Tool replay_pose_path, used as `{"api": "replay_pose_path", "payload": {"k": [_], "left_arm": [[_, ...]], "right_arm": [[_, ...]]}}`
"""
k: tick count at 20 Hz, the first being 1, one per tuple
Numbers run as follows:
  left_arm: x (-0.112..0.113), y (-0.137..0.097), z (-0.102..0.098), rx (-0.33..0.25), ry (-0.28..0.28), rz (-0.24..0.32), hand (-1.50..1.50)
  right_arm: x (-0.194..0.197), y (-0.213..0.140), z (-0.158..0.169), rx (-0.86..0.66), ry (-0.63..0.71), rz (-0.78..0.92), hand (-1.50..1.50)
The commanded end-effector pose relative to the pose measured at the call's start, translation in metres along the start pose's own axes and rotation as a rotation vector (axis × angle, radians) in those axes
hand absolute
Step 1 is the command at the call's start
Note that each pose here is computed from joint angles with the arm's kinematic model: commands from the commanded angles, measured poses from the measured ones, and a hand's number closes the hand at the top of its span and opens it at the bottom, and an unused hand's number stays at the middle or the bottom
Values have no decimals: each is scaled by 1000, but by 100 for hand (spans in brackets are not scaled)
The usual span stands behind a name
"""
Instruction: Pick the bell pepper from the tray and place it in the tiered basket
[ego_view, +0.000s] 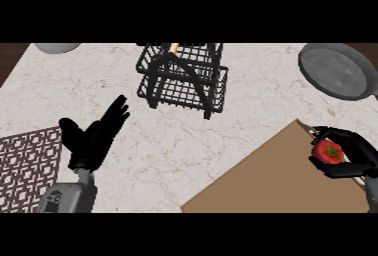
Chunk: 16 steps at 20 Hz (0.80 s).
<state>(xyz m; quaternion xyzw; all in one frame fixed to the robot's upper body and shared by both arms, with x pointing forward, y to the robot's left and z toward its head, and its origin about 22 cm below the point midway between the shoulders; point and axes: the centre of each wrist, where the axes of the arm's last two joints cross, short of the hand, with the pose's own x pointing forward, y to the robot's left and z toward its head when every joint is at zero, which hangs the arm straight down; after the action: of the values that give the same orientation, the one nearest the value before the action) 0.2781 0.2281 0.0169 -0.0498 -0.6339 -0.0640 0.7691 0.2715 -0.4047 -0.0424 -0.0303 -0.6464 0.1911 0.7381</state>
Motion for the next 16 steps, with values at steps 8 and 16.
{"api": "replay_pose_path", "payload": {"k": [8, 16], "left_arm": [[0, 6, 1, 41, 11, -23, 0], [-8, 13, 7, 63, 36, -1, 0]], "right_arm": [[16, 52, -12, -269, 361, 556, 150], [104, 134, -50, -505, 216, 428, 150]]}}
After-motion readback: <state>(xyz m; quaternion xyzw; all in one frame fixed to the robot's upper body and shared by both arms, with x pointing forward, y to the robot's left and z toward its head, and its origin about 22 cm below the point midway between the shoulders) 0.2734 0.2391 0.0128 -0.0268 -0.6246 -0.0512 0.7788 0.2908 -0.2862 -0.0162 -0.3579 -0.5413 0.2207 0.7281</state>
